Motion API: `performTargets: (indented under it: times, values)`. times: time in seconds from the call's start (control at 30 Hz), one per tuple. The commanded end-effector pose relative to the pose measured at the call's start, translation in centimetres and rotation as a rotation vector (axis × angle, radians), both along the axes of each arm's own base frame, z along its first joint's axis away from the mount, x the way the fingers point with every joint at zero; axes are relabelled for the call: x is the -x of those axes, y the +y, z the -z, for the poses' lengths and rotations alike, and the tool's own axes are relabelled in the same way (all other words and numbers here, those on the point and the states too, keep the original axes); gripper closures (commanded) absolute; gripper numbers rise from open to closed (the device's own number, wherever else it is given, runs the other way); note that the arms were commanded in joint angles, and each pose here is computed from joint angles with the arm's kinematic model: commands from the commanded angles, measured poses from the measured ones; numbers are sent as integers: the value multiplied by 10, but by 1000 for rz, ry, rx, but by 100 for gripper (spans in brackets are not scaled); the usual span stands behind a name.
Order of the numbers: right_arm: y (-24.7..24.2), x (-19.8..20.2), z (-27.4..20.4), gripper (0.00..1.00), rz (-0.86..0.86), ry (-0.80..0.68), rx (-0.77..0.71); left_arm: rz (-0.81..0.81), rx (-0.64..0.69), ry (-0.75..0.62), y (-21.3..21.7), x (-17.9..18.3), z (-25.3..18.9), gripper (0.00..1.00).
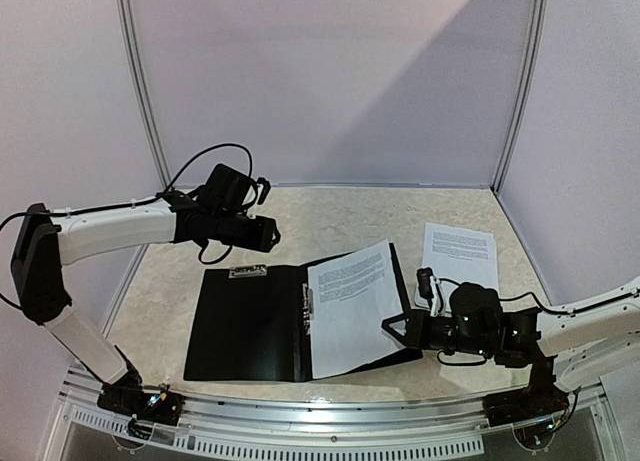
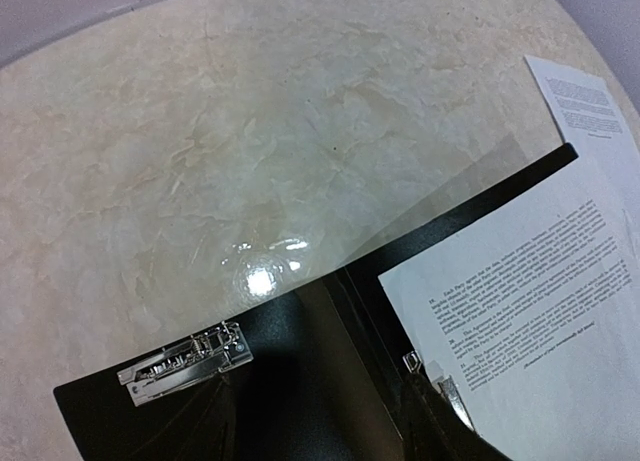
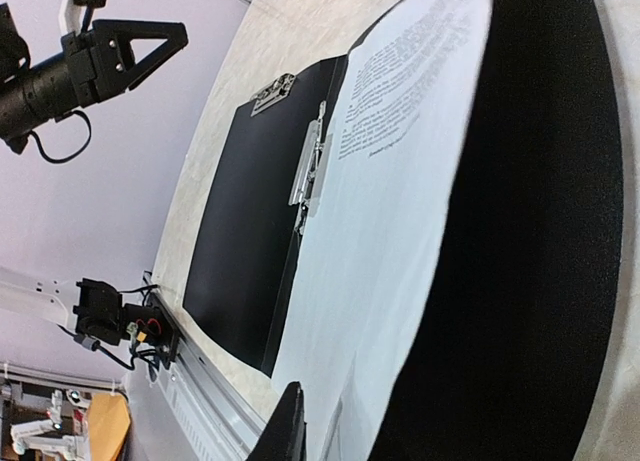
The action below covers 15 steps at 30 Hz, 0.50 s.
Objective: Put the files into the folder
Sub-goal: Place the file in the spring clip on the folder.
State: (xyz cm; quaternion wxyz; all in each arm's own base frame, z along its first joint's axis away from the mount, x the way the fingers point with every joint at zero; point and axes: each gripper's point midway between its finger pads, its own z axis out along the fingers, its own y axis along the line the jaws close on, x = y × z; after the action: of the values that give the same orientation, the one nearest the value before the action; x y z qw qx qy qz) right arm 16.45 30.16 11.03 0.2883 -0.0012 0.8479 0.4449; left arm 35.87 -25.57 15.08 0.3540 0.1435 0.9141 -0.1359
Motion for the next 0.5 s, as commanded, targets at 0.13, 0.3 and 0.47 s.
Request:
performTargets:
  times: [0.13, 0.3, 0.47]
  values:
    - [9, 3, -3, 79, -30, 19, 27, -14, 9, 2, 6, -3, -1, 43]
    - [7, 2, 1, 83, -19, 29, 53, -15, 11, 1, 6, -3, -1, 43]
    - [1, -2, 2, 99, 18, 13, 52, -15, 11, 2, 6, -3, -1, 43]
